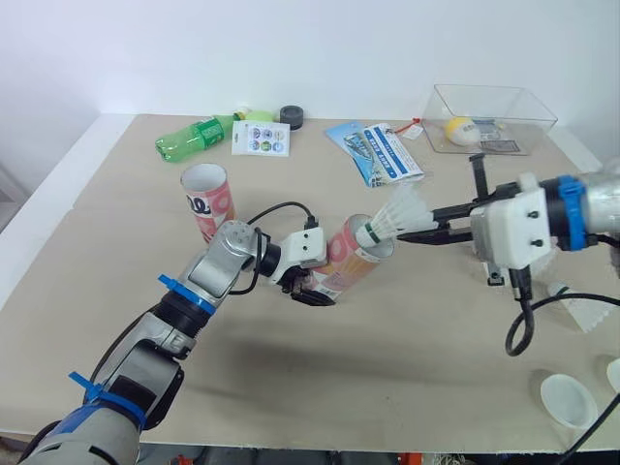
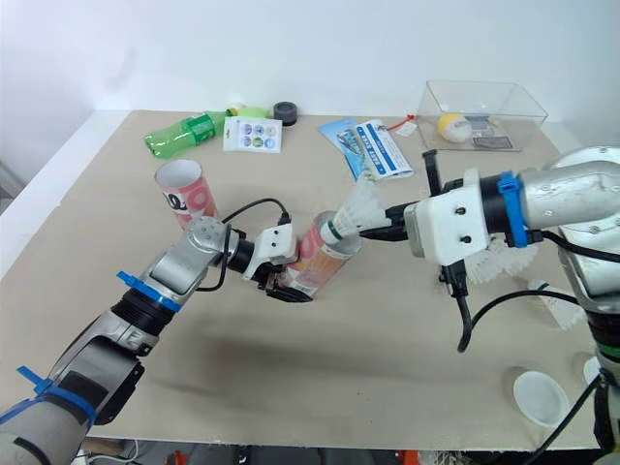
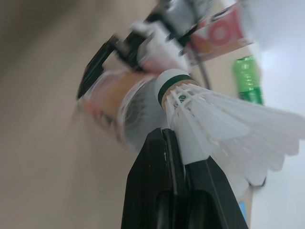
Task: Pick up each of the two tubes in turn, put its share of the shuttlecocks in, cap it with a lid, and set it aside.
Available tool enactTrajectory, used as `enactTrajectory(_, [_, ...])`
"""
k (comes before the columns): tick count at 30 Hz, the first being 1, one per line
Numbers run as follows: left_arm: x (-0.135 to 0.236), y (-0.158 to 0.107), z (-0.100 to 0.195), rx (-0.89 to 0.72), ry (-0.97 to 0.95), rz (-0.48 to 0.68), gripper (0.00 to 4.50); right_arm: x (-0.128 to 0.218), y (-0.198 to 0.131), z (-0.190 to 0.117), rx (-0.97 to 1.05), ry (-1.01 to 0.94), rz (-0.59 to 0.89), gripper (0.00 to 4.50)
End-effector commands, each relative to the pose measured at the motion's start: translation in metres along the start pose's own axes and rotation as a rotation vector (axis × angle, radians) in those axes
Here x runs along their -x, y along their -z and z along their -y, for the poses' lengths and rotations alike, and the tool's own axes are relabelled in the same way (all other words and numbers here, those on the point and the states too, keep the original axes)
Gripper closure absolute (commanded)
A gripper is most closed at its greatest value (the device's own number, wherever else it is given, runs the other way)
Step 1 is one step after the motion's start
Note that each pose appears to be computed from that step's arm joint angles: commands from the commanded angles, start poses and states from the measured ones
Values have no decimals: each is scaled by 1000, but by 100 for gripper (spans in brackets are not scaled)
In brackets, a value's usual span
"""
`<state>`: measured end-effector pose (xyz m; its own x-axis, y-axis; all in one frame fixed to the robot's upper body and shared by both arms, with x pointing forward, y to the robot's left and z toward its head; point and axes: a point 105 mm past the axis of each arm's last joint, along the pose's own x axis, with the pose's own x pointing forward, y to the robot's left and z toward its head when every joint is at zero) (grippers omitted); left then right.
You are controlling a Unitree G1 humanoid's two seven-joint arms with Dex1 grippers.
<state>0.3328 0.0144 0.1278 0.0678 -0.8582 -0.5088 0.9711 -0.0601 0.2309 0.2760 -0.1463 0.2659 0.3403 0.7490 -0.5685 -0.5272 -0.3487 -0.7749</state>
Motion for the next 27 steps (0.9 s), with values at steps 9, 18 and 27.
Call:
enactTrajectory(9, [3, -1, 2, 2, -28, 3, 115, -14, -8, 14, 115, -56, 76, 330])
enactTrajectory(18, [4, 2, 1, -5, -30, -13, 115, 22, -16, 57, -248, 186, 253, 108])
enactTrajectory(27, [3, -3, 1, -26, -20, -14, 115, -7, -9, 41, -314, 47, 270, 219])
